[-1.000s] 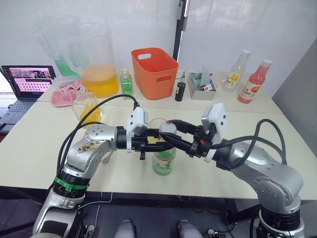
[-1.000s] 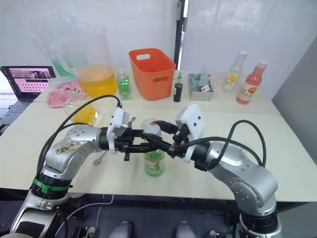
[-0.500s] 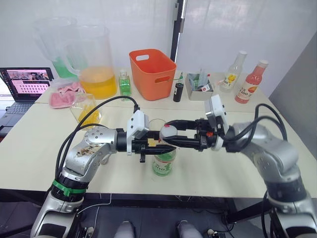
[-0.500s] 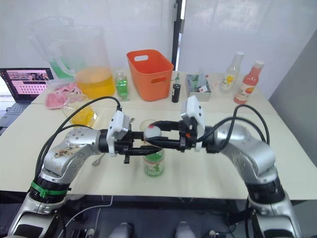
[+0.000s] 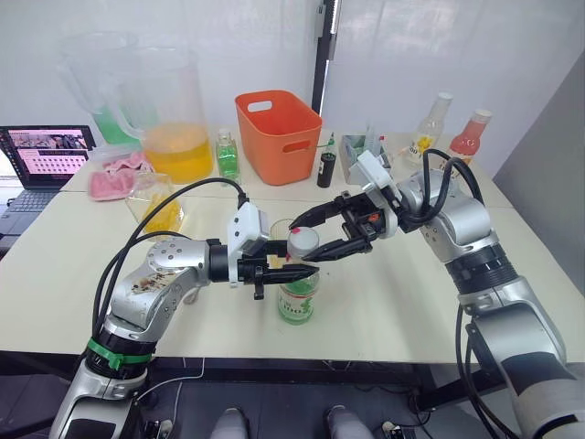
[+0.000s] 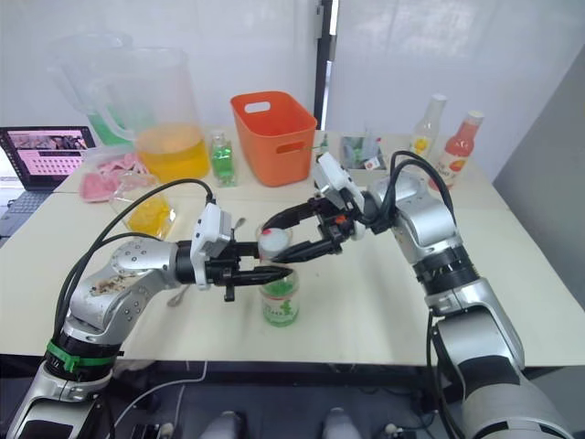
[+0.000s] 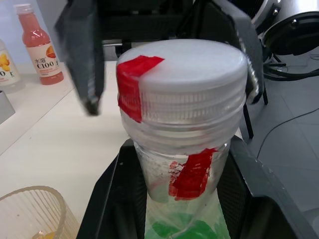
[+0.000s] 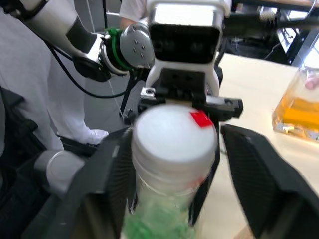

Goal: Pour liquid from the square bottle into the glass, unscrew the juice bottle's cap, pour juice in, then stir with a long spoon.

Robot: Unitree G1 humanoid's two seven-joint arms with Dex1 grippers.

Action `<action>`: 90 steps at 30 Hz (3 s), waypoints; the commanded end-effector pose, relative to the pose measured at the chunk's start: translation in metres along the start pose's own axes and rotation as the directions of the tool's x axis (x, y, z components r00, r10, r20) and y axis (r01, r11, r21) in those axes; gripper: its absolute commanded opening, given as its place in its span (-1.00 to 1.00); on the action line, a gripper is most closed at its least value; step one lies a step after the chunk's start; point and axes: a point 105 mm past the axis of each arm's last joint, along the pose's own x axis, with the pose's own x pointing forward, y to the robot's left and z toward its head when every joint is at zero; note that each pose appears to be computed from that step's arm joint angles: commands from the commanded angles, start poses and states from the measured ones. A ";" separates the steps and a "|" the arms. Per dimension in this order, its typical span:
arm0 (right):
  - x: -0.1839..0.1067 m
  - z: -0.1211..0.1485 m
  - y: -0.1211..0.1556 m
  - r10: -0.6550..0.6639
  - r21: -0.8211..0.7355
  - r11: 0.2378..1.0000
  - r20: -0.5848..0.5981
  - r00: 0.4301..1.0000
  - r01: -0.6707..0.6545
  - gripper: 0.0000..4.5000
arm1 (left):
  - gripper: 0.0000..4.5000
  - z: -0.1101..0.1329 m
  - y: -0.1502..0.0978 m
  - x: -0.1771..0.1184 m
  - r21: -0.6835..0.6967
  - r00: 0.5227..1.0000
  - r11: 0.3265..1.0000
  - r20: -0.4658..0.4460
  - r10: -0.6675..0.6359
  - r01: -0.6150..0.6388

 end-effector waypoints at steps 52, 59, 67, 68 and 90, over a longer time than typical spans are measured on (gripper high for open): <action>0.019 0.030 0.051 -0.756 0.194 0.641 -0.007 0.654 0.743 0.24 | -0.35 -0.014 0.006 0.015 -0.017 0.995 0.996 -0.029 -0.091 0.091; 0.018 0.031 0.051 -0.752 0.194 0.646 -0.004 0.659 0.738 0.24 | -0.35 -0.015 0.007 0.014 -0.013 0.996 0.997 -0.033 -0.083 0.083; 0.018 0.032 0.052 -0.745 0.194 0.654 -0.005 0.668 0.731 -0.24 | -0.35 -0.015 0.006 0.014 -0.008 0.996 0.997 -0.034 -0.080 0.079; 0.018 0.032 0.052 -0.738 0.195 0.661 -0.006 0.675 0.725 -0.24 | -0.35 -0.015 0.006 0.014 -0.007 0.996 0.997 -0.033 -0.078 0.078; 0.006 0.003 0.034 -0.135 -0.045 0.990 -0.033 0.990 0.134 -0.24 | -0.35 -0.007 0.006 0.006 0.001 1.000 1.000 -0.014 -0.002 0.002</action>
